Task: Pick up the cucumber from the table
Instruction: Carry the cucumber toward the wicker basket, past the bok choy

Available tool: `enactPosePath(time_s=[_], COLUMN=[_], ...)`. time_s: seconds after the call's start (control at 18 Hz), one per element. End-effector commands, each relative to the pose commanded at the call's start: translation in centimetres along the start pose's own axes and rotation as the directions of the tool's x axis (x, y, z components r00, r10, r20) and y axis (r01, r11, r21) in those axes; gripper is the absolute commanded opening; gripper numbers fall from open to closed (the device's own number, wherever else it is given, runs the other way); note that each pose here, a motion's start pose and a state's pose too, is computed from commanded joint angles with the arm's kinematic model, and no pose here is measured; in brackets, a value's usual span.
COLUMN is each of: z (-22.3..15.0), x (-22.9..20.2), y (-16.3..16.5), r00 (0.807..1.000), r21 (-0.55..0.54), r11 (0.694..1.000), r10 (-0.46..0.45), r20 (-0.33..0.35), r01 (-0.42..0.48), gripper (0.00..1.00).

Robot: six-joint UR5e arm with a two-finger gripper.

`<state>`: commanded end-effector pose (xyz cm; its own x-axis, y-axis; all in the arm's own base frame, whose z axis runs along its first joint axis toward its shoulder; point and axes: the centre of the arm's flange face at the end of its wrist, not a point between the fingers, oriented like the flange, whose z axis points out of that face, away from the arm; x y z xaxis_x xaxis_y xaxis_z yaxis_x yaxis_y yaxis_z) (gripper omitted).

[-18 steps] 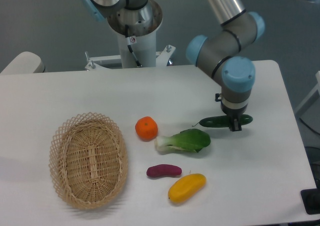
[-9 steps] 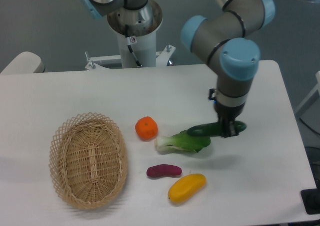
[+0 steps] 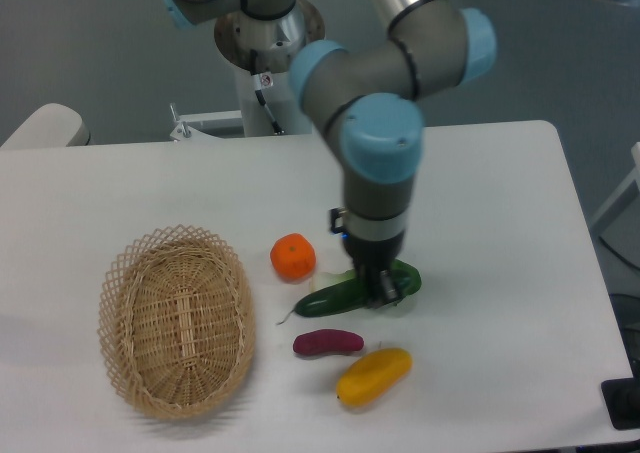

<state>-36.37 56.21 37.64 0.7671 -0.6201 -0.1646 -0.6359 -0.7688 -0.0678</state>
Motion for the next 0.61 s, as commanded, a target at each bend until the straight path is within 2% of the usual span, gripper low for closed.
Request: enactPosePath(time_s=[0.28, 0.61], z=[-0.3, -0.4], x=[0.7, 1.0], y=[-3.1, -4.1], r00=[0.997, 0.997], r21=[0.040, 0.046], r11=[0.997, 0.996], r10=[-0.072, -0.081], r20=[0.005, 0.009], r01=[0.072, 0.080], gripper=[0.31, 0.31])
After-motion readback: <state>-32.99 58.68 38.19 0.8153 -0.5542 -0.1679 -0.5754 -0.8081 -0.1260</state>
